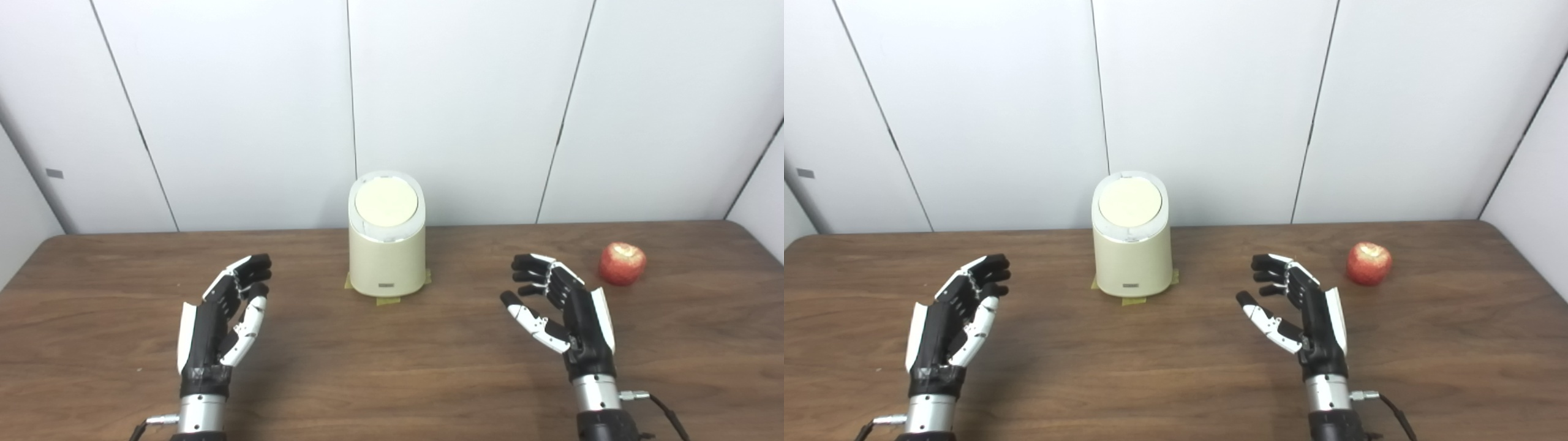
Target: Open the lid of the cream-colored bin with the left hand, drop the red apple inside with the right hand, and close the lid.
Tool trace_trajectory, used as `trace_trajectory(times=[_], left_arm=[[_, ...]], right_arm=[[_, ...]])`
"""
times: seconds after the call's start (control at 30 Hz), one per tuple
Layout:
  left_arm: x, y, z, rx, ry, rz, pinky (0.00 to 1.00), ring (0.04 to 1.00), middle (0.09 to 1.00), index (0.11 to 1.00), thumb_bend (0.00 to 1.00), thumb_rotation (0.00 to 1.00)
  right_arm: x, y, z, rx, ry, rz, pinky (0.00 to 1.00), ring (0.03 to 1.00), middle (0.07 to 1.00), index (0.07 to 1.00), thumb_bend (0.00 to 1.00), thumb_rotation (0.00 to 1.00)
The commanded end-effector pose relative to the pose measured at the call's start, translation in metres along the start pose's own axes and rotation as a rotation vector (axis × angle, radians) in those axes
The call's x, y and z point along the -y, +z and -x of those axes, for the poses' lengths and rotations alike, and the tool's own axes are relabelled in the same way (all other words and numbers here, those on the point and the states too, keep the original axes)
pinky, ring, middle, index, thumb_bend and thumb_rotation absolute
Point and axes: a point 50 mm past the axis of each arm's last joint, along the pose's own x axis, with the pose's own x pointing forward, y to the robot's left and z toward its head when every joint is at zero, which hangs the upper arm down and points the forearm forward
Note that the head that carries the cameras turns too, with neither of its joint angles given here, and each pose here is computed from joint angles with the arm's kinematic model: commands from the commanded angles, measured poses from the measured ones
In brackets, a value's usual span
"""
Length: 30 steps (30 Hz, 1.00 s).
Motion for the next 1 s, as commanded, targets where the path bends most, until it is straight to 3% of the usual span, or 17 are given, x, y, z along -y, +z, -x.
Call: trace_trajectory(times=[0.0, 0.13, 0.37, 0.57, 0.63, 0.73, 0.83, 0.97], left_arm=[[-0.004, -0.012, 0.007, -0.034, -0.004, -0.026, 0.7, 0.76, 0.774, 0.768, 0.27, 0.45], [-0.007, -0.005, -0.002, -0.019, 0.005, -0.046, 0.73, 0.793, 0.808, 0.806, 0.31, 0.56], [0.001, 0.021, -0.034, 0.009, 0.032, -0.067, 0.73, 0.805, 0.814, 0.803, 0.51, 0.55], [0.02, 0.055, -0.08, 0.035, 0.036, -0.105, 0.76, 0.829, 0.83, 0.817, 0.59, 0.53], [0.029, 0.069, -0.099, 0.026, -0.015, -0.104, 0.78, 0.851, 0.856, 0.845, 0.72, 0.48], [0.041, 0.086, -0.125, -0.047, -0.122, -0.172, 0.91, 0.963, 0.963, 0.963, 0.94, 0.47], [0.055, 0.103, -0.145, -0.1, -0.171, -0.253, 0.98, 0.997, 0.997, 0.997, 1.0, 0.46], [0.067, 0.114, -0.164, -0.134, -0.185, -0.318, 1.0, 1.0, 1.0, 1.0, 1.0, 0.41]], right_arm=[[-0.002, 0.004, -0.007, 0.038, -0.01, -0.002, 0.55, 0.651, 0.678, 0.667, 0.26, 0.18], [-0.002, 0.003, -0.008, 0.039, -0.006, 0.02, 0.56, 0.653, 0.678, 0.67, 0.26, 0.22], [-0.002, 0.002, -0.008, 0.031, -0.011, 0.02, 0.55, 0.651, 0.676, 0.668, 0.27, 0.22], [-0.002, 0.003, -0.007, 0.034, -0.012, 0.021, 0.55, 0.647, 0.673, 0.665, 0.27, 0.22], [-0.003, 0.003, -0.007, 0.032, -0.016, 0.012, 0.55, 0.649, 0.673, 0.663, 0.27, 0.22], [-0.003, 0.002, -0.007, 0.036, -0.014, 0.009, 0.56, 0.655, 0.675, 0.66, 0.27, 0.22], [-0.004, 0.002, -0.008, 0.045, -0.009, 0.022, 0.55, 0.649, 0.67, 0.658, 0.26, 0.22], [-0.004, 0.002, -0.009, 0.048, -0.008, 0.028, 0.54, 0.645, 0.667, 0.658, 0.26, 0.23]])
